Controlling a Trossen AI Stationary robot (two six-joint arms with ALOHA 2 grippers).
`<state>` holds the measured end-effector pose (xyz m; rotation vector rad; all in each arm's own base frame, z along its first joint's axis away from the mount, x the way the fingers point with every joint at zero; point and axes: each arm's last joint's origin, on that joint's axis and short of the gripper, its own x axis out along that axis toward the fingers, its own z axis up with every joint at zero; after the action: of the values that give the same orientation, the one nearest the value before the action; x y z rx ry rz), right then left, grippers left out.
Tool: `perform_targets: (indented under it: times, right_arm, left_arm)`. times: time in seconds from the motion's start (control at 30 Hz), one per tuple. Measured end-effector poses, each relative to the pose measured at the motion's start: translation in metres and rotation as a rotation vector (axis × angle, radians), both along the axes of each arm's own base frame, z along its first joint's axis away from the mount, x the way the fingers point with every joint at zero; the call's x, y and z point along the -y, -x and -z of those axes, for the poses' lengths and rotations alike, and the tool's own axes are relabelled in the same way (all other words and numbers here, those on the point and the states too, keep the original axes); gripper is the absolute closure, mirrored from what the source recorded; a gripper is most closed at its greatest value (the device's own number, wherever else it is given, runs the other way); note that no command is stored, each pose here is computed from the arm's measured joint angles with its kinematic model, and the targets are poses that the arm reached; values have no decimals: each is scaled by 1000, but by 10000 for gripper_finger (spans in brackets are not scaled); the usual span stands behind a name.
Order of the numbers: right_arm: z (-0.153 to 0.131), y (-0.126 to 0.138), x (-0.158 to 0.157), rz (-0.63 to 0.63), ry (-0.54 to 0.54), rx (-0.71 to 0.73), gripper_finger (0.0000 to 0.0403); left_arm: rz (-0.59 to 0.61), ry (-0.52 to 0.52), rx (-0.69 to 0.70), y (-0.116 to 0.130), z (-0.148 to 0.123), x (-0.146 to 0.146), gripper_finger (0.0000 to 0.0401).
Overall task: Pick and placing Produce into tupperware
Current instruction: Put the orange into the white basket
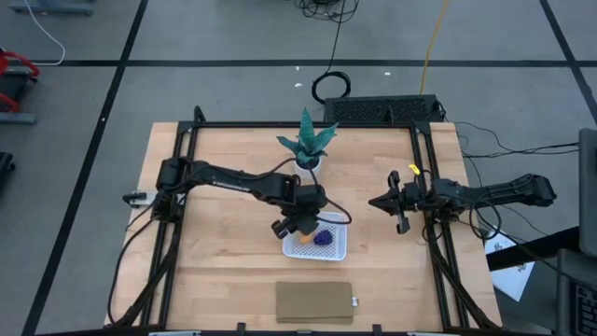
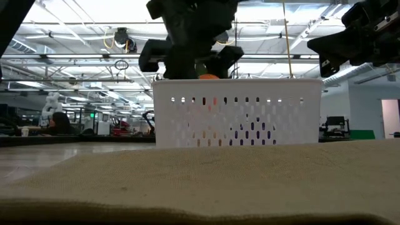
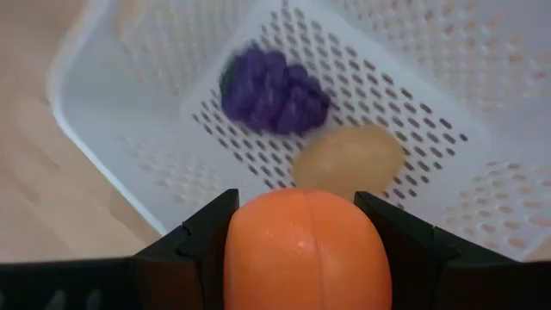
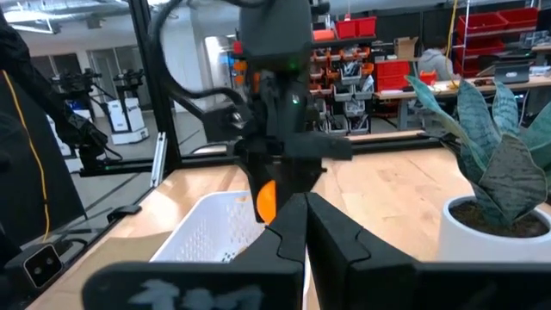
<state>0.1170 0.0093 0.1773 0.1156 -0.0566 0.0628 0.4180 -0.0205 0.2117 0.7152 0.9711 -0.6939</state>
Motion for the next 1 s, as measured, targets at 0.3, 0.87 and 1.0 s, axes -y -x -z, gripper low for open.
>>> perform_targets:
  times: [0.3, 0.87, 1.0]
  right_arm:
    - [0, 0, 0, 0, 0, 0, 403]
    - [-1, 0, 0, 6, 18, 11, 403]
    - [0, -1, 0, 5, 19, -3, 403]
  left_arm:
    - [78, -23, 21, 0, -1, 11, 190]
    - [-258, 63, -151, -28, -7, 22, 190]
    - [-272, 6, -223, -28, -3, 24, 190]
